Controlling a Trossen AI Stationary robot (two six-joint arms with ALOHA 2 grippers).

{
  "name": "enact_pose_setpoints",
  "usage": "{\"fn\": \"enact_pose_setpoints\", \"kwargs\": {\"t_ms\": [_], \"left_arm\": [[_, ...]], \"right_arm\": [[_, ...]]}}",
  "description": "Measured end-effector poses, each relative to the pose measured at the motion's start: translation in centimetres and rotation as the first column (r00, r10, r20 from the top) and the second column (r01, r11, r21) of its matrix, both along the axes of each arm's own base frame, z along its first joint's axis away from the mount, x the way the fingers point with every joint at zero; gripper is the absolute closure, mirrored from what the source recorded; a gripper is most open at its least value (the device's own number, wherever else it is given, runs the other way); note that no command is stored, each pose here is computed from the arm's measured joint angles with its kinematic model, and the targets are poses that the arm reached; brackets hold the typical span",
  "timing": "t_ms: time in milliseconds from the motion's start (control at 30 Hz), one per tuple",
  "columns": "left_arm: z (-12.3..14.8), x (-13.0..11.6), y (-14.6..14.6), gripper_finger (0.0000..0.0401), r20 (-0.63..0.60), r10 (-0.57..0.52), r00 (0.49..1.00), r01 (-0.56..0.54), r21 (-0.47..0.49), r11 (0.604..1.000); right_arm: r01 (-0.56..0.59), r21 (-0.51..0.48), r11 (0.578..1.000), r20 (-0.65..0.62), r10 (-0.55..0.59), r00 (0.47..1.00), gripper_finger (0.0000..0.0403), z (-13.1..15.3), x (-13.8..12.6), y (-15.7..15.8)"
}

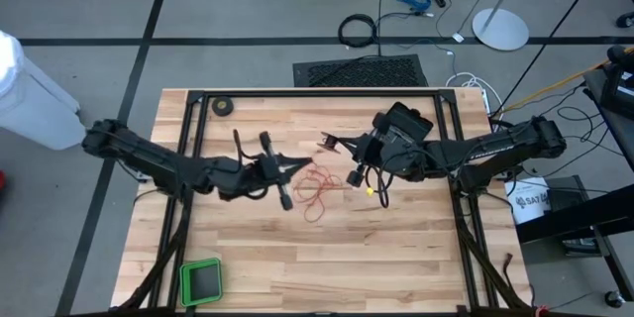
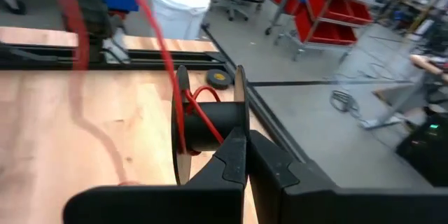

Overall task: Coil cords
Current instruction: Coil the red wire into the spool

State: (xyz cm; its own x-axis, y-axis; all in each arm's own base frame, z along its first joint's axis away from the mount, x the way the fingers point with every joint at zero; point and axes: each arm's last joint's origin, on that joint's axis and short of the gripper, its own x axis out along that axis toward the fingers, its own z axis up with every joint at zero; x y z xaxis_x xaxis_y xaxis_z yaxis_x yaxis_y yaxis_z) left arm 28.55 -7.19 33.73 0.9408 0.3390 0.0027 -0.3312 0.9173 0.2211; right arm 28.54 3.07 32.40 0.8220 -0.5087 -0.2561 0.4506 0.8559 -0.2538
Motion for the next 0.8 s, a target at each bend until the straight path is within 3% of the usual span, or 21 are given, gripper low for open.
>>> {"fn": "enact_pose_setpoints", "kwargs": {"t_ms": [267, 533, 800], "left_arm": [[0.2, -2.6, 1.1, 0.04, -0.154, 0.1, 0.983, -0.092, 0.06, 0.994], [-0.5, -3.4, 1.8, 0.04, -0.262, 0.173, 0.949, -0.145, 0.121, 0.982], [-2.6, -3.7, 1.9, 0.04, -0.326, 0.182, 0.928, -0.159, 0.095, 0.983]], "right_arm": [[-0.098, 0.038, 0.994, 0.02, 0.098, 0.995, 0.0403, 0.8, 0.1, 0.3], [-0.129, 0.042, 0.991, 0.019, 0.128, 0.992, 0.0403, 0.9, 0.1, 0.5], [-0.175, 0.046, 0.984, 0.078, 0.171, 0.982, 0.0403, 2.3, -1.3, 1.5]]}}
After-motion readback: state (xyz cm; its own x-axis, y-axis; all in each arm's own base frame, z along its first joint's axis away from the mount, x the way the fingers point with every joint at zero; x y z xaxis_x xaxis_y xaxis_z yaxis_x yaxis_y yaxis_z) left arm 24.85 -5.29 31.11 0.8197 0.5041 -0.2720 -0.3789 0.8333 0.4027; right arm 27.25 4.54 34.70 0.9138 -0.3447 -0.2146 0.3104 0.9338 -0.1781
